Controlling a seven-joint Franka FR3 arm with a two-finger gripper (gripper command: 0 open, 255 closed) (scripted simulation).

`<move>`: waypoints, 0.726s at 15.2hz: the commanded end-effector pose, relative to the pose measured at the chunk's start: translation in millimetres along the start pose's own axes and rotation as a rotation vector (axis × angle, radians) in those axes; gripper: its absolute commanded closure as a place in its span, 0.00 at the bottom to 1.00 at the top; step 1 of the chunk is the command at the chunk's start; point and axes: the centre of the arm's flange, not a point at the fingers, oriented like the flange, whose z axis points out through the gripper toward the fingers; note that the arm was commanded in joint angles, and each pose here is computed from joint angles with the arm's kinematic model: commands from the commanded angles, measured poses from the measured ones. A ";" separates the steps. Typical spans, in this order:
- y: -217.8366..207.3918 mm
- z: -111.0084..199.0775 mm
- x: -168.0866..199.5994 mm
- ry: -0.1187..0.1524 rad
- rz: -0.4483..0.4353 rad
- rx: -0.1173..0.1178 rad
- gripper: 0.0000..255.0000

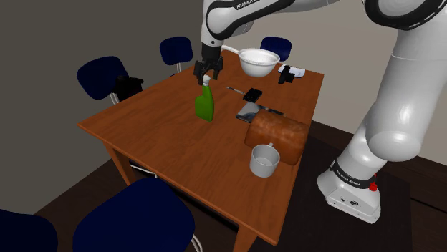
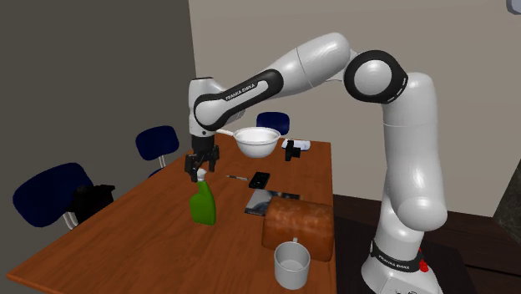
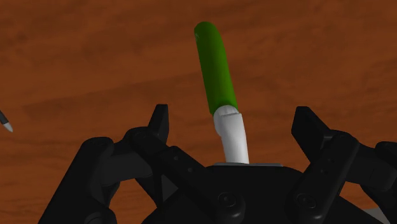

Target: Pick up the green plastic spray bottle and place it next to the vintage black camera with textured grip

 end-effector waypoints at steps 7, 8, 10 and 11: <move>-0.1 0.1 0.0 0.000 0.000 0.000 1.00; -0.1 0.1 0.0 0.000 0.000 0.000 1.00; -0.1 0.1 0.0 0.000 0.000 0.000 1.00; -0.1 0.1 0.0 0.000 0.000 0.000 1.00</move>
